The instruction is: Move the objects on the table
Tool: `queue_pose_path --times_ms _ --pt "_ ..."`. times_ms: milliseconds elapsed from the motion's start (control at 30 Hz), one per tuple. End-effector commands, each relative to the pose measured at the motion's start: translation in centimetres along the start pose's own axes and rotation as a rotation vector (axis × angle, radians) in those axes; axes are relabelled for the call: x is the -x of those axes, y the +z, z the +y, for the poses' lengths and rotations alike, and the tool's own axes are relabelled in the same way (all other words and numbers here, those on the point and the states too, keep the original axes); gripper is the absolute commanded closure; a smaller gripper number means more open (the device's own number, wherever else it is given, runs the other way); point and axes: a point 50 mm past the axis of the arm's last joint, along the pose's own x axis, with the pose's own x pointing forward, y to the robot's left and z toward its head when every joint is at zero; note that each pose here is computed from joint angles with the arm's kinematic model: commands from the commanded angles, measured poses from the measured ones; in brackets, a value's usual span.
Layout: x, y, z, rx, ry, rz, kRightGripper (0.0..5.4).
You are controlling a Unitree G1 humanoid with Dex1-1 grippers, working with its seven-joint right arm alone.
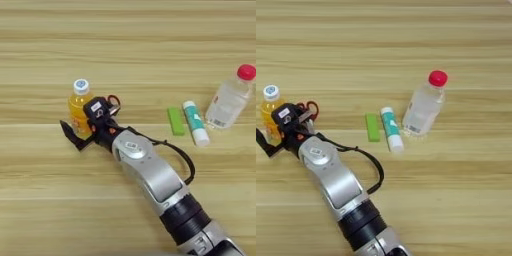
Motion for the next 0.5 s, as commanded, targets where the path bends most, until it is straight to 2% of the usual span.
queue_pose_path --times_ms 33,500 --pt "-1.34 4.14 1.62 -0.052 0.027 -0.180 0.18" --pt "-1.28 3.93 1.50 -0.059 0.019 -0.181 1.72"
